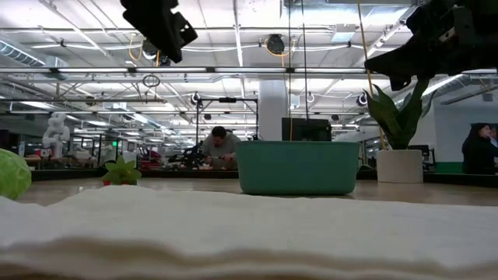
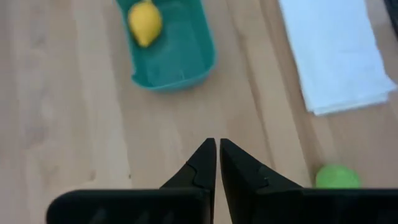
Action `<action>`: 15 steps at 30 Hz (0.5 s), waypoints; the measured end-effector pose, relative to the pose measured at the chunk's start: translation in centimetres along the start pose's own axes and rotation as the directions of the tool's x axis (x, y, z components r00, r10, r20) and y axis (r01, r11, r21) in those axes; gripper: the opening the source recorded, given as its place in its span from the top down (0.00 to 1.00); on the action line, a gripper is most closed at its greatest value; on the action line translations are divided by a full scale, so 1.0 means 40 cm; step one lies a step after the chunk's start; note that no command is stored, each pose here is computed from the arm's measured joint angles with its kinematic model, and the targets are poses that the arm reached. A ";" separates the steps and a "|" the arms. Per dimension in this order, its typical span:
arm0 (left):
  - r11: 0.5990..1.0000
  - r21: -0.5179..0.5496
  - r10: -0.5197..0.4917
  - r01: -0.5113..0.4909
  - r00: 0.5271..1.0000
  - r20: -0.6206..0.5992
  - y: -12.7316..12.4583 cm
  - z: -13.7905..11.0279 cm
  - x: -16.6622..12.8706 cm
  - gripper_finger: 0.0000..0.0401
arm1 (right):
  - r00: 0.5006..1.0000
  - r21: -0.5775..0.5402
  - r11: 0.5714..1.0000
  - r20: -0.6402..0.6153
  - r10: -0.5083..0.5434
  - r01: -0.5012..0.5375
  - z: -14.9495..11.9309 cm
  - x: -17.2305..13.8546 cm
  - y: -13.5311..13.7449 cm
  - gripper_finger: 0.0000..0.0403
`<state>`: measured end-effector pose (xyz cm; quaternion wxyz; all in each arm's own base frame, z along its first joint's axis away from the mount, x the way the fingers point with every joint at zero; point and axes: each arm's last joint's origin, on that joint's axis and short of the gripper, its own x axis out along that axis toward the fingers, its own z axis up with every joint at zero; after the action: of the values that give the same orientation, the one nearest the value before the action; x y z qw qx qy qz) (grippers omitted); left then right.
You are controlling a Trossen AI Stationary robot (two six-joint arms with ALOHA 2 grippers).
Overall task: Pick and placing Produce into tupperware
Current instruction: Put the red strawberry into the blue bin
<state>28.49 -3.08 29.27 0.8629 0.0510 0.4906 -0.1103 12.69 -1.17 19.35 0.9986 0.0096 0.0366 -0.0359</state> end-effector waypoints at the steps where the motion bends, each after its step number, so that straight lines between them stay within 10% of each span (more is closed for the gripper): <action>1: 1.000 0.014 -0.020 0.020 1.000 -0.009 -0.001 -0.001 0.003 0.94 | 1.000 0.000 1.000 0.000 0.000 0.000 0.000 0.000 0.000 1.00; 15: 0.994 -0.089 -0.076 0.068 0.992 -0.099 -0.002 -0.021 0.008 0.94 | 1.000 0.000 1.000 -0.001 0.000 0.000 0.000 0.000 0.000 1.00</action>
<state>27.93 -3.03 28.54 0.8336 0.0016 0.5398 -0.1174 12.69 -1.17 19.34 0.9986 0.0097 0.0369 -0.0360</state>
